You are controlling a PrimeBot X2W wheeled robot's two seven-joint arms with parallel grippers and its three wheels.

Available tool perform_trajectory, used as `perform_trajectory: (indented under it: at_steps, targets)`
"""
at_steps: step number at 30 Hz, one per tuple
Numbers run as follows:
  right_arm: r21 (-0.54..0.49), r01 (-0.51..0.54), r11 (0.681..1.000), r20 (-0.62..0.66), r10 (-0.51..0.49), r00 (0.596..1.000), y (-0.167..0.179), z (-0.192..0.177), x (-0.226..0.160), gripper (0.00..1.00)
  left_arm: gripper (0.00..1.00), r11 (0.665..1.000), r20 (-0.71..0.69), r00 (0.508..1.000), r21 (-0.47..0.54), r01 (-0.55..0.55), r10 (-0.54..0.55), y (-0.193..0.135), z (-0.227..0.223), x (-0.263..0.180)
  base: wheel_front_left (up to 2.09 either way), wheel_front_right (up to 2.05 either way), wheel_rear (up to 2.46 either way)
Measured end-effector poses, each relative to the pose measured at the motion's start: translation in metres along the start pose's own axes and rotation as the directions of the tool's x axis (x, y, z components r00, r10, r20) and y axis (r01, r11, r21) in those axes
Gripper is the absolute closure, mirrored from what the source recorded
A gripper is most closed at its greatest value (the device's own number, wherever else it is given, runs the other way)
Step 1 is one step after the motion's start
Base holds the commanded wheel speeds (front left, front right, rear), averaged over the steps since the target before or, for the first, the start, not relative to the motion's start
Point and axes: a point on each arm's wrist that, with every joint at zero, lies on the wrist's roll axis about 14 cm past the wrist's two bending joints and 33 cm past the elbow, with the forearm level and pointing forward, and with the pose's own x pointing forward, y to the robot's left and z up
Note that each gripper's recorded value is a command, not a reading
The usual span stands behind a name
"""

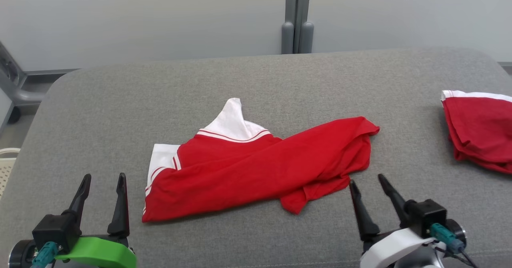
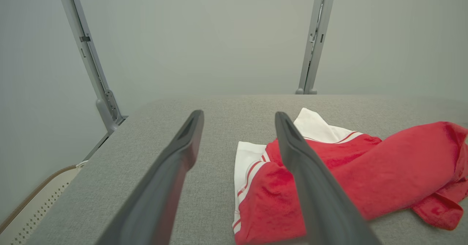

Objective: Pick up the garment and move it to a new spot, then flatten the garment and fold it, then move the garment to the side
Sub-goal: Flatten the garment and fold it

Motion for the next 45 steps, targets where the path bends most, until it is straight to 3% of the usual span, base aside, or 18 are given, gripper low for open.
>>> perform_trajectory:
  at_steps: [6,13,19,28,29,30,31,32,45]
  targets:
    - [0.024,-0.195,0.98,-0.175,0.197,0.965,0.063,-0.048,0.003,0.0,0.0,0.999,0.005,0.999,-0.014,-0.033,0.033,0.005,0.001,-0.006,0.0,0.0,0.0]
    - [0.057,-0.361,0.931,-0.332,0.359,0.872,0.11,-0.099,0.001,0.0,0.0,0.997,0.003,0.997,-0.029,-0.073,0.073,0.014,-0.003,-0.012,0.0,0.0,0.0]
    - [-0.002,-0.398,0.917,-0.362,0.371,0.855,0.104,-0.116,0.021,0.0,0.0,0.994,-0.019,0.995,-0.042,-0.099,0.098,0.02,-0.013,-0.013,0.0,0.0,0.0]
    - [-0.035,-0.388,0.921,-0.482,0.324,0.814,0.085,-0.152,0.032,0.0,0.0,0.994,-0.042,0.994,-0.042,-0.099,0.098,0.022,-0.023,0.0,0.0,0.0,0.0]
    - [-0.035,-0.379,0.925,-0.49,0.315,0.813,0.082,-0.155,0.032,0.57,0.0,0.994,-0.043,0.994,-0.043,-0.1,0.098,0.021,-0.024,0.0,0.0,0.0,0.0]
    - [-0.034,-0.372,0.928,-0.498,0.307,0.811,0.08,-0.158,0.033,0.88,0.0,0.994,-0.046,0.994,-0.044,-0.101,0.099,0.021,-0.026,0.001,0.0,0.0,0.0]
    - [-0.035,-0.368,0.929,-0.501,0.302,0.811,0.078,-0.159,0.034,0.88,0.0,0.994,-0.049,0.994,-0.044,-0.1,0.098,0.021,-0.027,0.001,0.0,0.0,0.0]
    - [-0.033,-0.362,0.932,-0.5,0.298,0.813,0.077,-0.16,0.035,1.0,0.0,0.994,-0.05,0.994,-0.044,-0.097,0.095,0.021,-0.028,0.003,0.0,0.0,0.0]
    - [0.016,-0.299,0.954,-0.425,0.277,0.862,0.07,-0.144,0.041,1.0,0.0,0.996,-0.054,0.996,-0.043,-0.077,0.075,0.016,-0.032,0.015,0.0,0.0,0.0]
